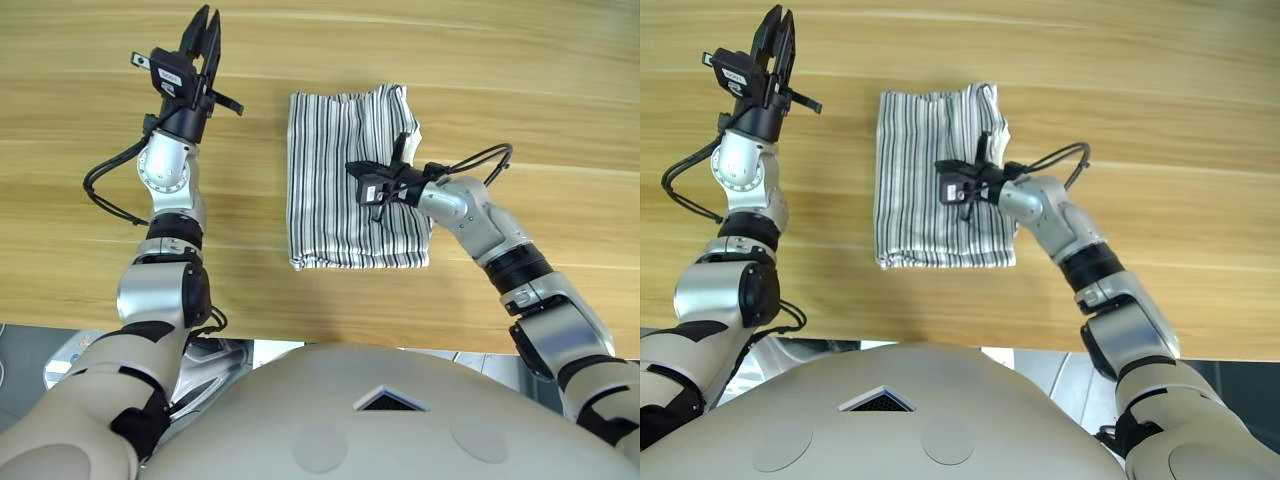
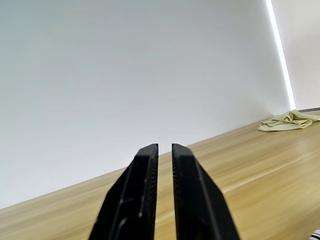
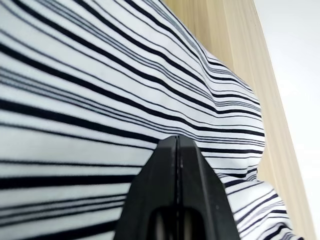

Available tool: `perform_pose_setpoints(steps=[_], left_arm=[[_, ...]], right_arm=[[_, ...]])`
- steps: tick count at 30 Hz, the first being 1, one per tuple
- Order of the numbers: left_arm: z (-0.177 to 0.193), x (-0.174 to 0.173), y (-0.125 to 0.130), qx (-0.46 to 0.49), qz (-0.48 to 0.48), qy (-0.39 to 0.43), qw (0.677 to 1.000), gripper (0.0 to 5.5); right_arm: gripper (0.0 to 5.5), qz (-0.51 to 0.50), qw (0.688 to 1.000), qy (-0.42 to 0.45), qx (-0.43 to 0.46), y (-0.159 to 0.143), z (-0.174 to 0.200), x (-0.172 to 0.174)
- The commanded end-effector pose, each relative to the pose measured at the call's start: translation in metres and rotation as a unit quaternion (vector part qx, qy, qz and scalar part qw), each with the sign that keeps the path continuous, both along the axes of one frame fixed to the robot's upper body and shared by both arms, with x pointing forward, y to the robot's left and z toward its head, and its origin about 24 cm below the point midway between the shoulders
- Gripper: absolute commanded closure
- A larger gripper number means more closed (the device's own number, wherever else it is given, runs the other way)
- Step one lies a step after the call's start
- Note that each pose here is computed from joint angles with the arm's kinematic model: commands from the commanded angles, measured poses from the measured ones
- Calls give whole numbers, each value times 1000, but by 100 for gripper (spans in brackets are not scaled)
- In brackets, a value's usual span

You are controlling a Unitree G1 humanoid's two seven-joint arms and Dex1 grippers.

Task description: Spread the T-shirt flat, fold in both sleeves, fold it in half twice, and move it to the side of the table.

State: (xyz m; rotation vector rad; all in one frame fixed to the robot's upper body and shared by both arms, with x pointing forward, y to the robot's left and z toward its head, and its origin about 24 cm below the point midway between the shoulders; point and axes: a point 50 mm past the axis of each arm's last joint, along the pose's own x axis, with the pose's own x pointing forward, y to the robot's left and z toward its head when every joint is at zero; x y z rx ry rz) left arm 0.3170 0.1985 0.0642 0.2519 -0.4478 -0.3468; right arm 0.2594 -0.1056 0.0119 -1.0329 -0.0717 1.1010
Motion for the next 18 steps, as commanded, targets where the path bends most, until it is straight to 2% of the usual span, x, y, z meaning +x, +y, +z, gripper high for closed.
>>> perform_pose_setpoints(steps=[1, 3, 4, 9, 12, 15, 18], left_arm=[[-8, -5, -7, 34, -38, 19, 999, 498], [-7, -7, -9, 46, -48, 14, 998, 498], [-7, -7, -9, 52, -52, 11, 997, 481], [6, -8, -13, 46, -88, -22, 995, 406], [12, -10, -15, 60, -116, -35, 991, 360], [21, -23, -5, 105, -166, -49, 979, 311], [29, -46, 26, 240, -222, -26, 945, 266]], right_arm=[[548, 42, 997, 34, 61, 0, 14, -25], [548, 39, 995, 30, 92, -1, 27, -23], [550, 35, 993, 27, 109, -1, 33, -21], [463, -3, 981, -12, 195, -3, 70, -5], [413, -32, 974, -52, 218, -10, 89, 7], [359, -56, 975, -89, 194, -40, 104, 9], [309, -104, 982, -126, 99, -98, 122, 7]])
